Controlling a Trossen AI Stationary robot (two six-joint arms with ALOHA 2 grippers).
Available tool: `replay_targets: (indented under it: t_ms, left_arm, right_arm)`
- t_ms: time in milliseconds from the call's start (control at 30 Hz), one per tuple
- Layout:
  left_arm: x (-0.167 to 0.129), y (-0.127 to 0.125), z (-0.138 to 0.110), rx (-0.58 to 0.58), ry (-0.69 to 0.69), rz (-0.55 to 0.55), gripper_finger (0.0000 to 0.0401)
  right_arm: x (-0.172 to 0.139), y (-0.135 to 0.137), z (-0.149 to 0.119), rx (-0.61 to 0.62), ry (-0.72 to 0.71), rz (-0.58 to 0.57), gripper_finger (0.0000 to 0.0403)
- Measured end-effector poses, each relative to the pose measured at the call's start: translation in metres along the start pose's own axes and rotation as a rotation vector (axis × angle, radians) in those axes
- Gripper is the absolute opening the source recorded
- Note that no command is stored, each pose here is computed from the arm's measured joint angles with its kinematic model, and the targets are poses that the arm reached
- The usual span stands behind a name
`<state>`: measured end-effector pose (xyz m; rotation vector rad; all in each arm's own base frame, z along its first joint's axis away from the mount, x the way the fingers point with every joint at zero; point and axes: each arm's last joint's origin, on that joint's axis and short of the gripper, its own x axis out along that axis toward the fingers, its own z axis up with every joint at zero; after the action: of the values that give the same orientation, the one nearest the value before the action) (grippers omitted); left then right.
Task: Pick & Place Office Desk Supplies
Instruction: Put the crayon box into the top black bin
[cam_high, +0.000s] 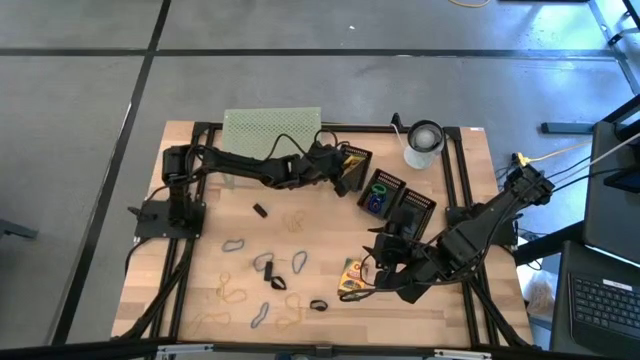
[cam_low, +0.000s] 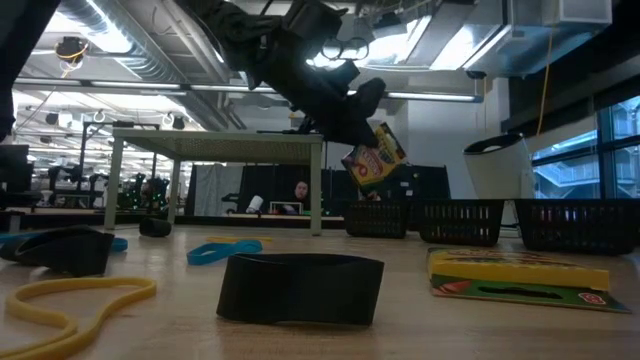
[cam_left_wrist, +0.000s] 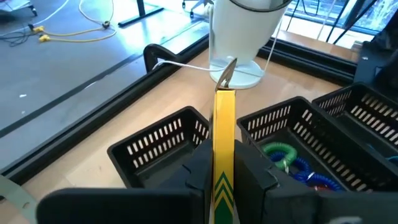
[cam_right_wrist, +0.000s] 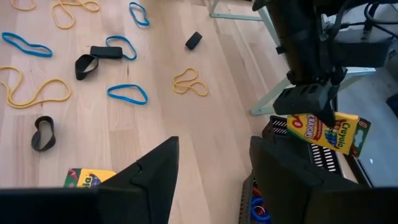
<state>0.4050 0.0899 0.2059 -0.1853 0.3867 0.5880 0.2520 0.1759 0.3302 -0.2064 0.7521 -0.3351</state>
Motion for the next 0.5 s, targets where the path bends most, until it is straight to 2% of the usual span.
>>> replay_targets:
  t_ms: [200,500]
  left_arm:
    - [0.0004,0.0001,-0.0010,0.049,0.009,-0.006,0.0040]
    - [0.0004,0.0002,-0.0012,0.061,0.009,-0.004,0.0040]
  right_arm:
    - [0.0000,0.0000,0.0000,0.003,0.000,0.000,0.0198]
    - [0.0000,0.0000,0.0000,0.005,0.000,0.000,0.0198]
